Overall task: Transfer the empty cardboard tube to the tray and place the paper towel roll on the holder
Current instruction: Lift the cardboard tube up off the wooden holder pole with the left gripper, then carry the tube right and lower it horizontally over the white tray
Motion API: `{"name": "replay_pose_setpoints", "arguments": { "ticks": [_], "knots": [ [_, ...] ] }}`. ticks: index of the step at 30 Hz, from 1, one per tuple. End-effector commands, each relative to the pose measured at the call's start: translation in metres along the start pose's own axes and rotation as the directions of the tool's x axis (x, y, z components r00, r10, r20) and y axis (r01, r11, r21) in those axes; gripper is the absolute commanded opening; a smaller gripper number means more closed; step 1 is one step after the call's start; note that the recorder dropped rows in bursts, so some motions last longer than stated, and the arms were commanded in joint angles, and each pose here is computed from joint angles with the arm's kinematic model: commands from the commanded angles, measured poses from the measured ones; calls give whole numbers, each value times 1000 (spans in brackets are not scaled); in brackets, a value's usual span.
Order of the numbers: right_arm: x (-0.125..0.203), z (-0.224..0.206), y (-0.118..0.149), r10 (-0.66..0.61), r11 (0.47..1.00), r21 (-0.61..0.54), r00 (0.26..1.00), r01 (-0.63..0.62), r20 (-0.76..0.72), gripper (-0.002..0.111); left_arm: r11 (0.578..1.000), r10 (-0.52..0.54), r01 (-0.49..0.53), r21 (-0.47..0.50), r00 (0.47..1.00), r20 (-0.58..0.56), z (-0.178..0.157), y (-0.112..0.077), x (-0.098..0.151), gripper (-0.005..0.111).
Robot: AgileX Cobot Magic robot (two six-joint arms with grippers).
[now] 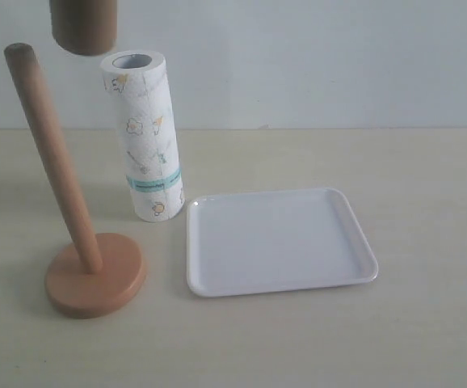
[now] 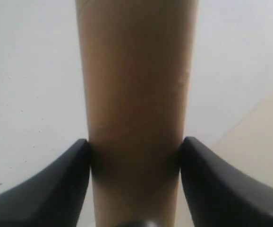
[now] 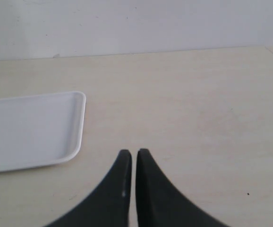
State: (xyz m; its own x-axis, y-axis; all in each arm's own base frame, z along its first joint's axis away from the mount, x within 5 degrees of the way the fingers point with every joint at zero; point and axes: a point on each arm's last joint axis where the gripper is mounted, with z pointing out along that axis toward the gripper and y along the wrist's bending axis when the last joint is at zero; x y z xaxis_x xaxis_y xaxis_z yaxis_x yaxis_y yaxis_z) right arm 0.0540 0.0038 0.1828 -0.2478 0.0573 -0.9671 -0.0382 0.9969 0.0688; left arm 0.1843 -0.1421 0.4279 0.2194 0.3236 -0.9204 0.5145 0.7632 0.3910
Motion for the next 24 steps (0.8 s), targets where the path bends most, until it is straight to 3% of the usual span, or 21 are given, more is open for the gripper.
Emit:
{"name": "replay_pose_setpoints", "arguments": {
  "ticks": [1,8,13,17,24],
  "knots": [
    [-1,0,0,0,1000,3,1000,0,8,4,992,103,-101,80,995,-15,16,-24,-6,4],
    [-1,0,0,0,1000,3,1000,0,8,4,940,329,-309,147,934,-137,42,-56,-2,4],
    [-1,0,0,0,1000,3,1000,0,8,4,853,504,-450,266,843,-190,70,-97,13,4],
    [-1,0,0,0,1000,3,1000,0,8,4,822,561,-479,307,777,-288,96,-122,27,4],
    [-1,0,0,0,1000,3,1000,0,13,4,816,577,-464,345,679,-454,139,-149,58,4]
  ]
}}
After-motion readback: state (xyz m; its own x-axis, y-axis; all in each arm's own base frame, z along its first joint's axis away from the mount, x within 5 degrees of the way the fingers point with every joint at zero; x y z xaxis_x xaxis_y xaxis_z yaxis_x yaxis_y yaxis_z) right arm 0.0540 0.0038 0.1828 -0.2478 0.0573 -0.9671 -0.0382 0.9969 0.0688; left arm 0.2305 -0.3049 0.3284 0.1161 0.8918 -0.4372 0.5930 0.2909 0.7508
